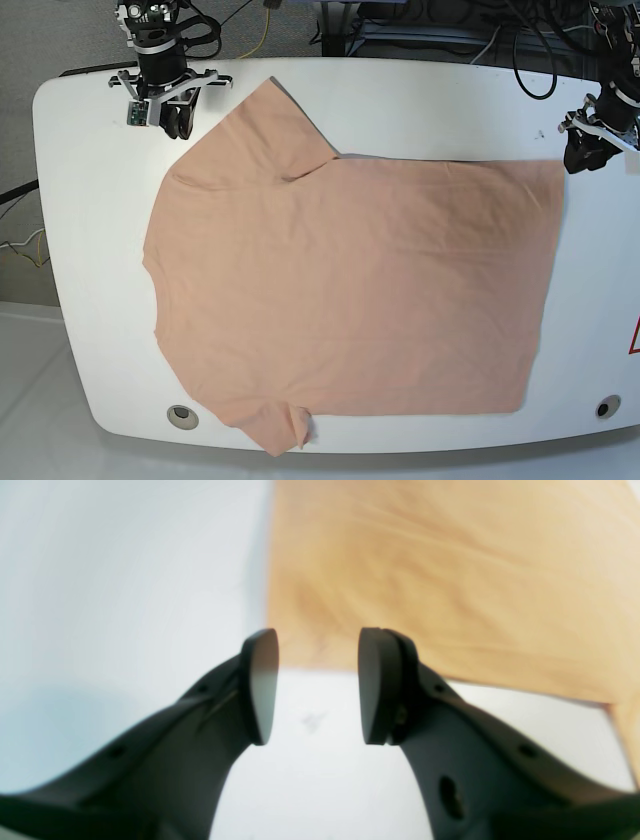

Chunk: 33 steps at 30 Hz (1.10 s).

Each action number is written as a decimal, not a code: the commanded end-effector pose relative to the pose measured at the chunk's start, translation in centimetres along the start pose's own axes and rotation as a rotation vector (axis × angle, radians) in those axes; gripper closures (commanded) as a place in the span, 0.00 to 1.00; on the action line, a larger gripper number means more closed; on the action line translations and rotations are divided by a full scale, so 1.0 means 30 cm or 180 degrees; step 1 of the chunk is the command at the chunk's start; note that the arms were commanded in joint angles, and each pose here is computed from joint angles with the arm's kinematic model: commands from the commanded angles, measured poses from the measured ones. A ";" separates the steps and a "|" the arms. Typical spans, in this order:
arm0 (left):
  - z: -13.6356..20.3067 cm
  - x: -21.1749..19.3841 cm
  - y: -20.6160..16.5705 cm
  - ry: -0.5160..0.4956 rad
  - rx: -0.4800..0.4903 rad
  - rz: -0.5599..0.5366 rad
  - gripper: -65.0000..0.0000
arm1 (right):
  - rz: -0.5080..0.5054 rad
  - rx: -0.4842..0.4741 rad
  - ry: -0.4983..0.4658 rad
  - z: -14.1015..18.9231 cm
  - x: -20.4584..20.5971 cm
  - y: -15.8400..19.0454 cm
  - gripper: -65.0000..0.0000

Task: Fold the T-shirt properly
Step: 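Lower both grippers toward the shirt's shoulder corners and open them, then position the open grippers at the shirt's shoulder edges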

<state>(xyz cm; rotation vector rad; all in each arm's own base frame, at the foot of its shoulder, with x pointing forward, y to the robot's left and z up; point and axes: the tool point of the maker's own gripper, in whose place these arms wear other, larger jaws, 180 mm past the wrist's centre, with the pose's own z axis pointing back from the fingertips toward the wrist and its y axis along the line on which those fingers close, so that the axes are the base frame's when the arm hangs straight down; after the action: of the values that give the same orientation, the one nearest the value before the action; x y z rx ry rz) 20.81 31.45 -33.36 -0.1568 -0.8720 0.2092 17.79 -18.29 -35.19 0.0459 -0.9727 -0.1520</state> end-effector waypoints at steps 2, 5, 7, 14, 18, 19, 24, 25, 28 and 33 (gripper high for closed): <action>0.000 0.063 0.001 -0.0189 -0.0023 -0.0003 0.69 | 0.0010 0.0050 -0.0140 0.005 0.045 0.008 0.81; -0.010 0.062 0.015 -0.0194 -0.0004 0.0062 0.69 | 0.0027 0.0070 -0.0147 0.001 0.051 0.010 0.81; -0.024 0.051 0.029 -0.0211 -0.0006 0.0169 0.69 | 0.0071 0.0099 -0.0143 -0.003 0.051 0.014 0.83; -0.048 0.025 0.059 -0.0214 -0.0018 0.0347 0.67 | 0.0137 0.0140 -0.0108 -0.013 0.041 0.018 0.84; -0.052 -0.015 0.058 -0.0127 -0.0136 0.0319 0.67 | 0.0090 0.0056 0.0002 -0.017 0.004 -0.004 0.80; -0.051 -0.014 0.057 -0.0135 -0.0154 0.0319 0.66 | 0.0089 0.0045 0.0025 -0.017 -0.003 -0.007 0.78; -0.050 -0.004 0.056 -0.0181 -0.0207 0.0349 0.66 | 0.0081 0.0012 0.0110 -0.021 -0.028 -0.018 0.65; -0.050 -0.001 0.059 -0.0190 -0.0204 0.0363 0.65 | 0.0079 0.0005 0.0123 -0.022 -0.032 -0.020 0.63; -0.051 0.004 0.073 -0.0186 -0.0185 0.0416 0.65 | 0.0037 -0.0023 0.0158 -0.028 -0.043 -0.028 0.56; -0.055 0.001 0.080 -0.0173 -0.0164 0.0464 0.66 | 0.0001 -0.0036 0.0231 -0.027 -0.066 -0.033 0.54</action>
<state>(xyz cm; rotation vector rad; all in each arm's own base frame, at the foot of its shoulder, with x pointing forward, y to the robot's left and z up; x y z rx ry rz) 21.31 33.24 -35.99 -0.2632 -0.8838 0.3336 17.22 -18.78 -37.86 0.0416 -0.8821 -0.1520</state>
